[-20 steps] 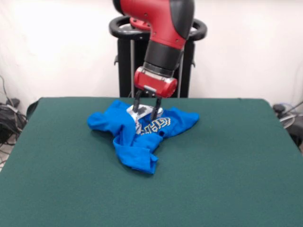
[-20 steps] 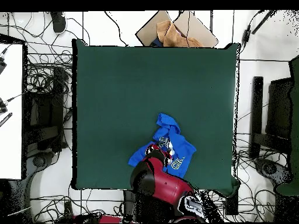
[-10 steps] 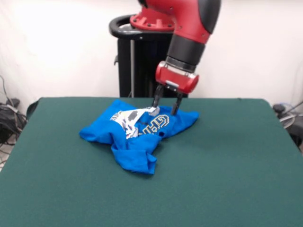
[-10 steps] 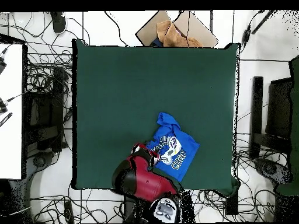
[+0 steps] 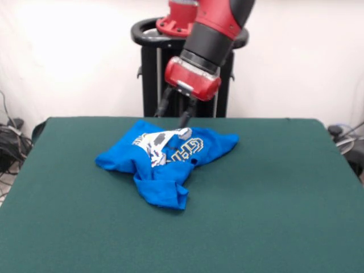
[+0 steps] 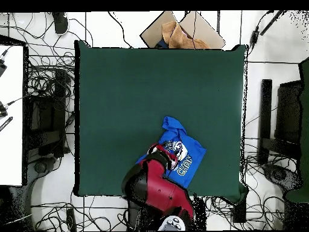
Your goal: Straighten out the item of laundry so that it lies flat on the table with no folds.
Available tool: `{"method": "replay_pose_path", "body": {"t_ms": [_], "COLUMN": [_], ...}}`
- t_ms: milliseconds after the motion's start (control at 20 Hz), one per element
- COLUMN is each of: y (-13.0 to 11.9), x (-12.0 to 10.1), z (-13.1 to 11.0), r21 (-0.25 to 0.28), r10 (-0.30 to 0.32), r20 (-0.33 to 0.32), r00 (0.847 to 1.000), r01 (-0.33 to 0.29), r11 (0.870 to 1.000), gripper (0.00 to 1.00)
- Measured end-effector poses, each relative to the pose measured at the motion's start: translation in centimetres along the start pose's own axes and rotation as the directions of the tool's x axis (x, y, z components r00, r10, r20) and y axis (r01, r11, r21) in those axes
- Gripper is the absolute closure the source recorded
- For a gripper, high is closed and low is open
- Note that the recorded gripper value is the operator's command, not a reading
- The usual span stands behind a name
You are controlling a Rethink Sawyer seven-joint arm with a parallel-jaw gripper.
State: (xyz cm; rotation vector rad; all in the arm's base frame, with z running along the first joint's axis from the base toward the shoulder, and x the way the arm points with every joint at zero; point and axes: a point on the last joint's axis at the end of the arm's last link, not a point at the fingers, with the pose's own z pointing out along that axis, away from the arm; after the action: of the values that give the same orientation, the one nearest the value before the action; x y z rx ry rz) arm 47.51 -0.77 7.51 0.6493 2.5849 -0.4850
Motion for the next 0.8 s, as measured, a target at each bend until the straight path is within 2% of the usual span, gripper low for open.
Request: {"method": "replay_pose_path", "body": {"t_ms": [100,200,250,400,500,550,800], "y": [-1.1,-1.6,-2.6,-3.2,-3.3,-3.2,-3.0], "x": [-1.7,-2.5,-3.6,-4.3,-4.3,-4.2,-2.7], "z": [0.6,1.0,1.9,3.3,3.9,5.1,7.3], "r21": [0.01,0.016,0.025,0.03,0.032,0.033,0.035], "r10": [0.018,0.023,0.026,0.022,0.017,0.001,-0.04], "r20": [0.023,0.035,0.059,0.092,0.109,0.141,0.176], "r00": [1.0,0.999,0.998,0.996,0.994,0.99,0.983], "r01": [-0.018,-0.023,-0.028,-0.025,-0.021,-0.006,0.035], "r11": [1.0,1.0,0.999,0.999,0.999,0.999,0.999], "gripper": [0.0,0.0,0.0,0.0,0.0,0.0,0.0]}}
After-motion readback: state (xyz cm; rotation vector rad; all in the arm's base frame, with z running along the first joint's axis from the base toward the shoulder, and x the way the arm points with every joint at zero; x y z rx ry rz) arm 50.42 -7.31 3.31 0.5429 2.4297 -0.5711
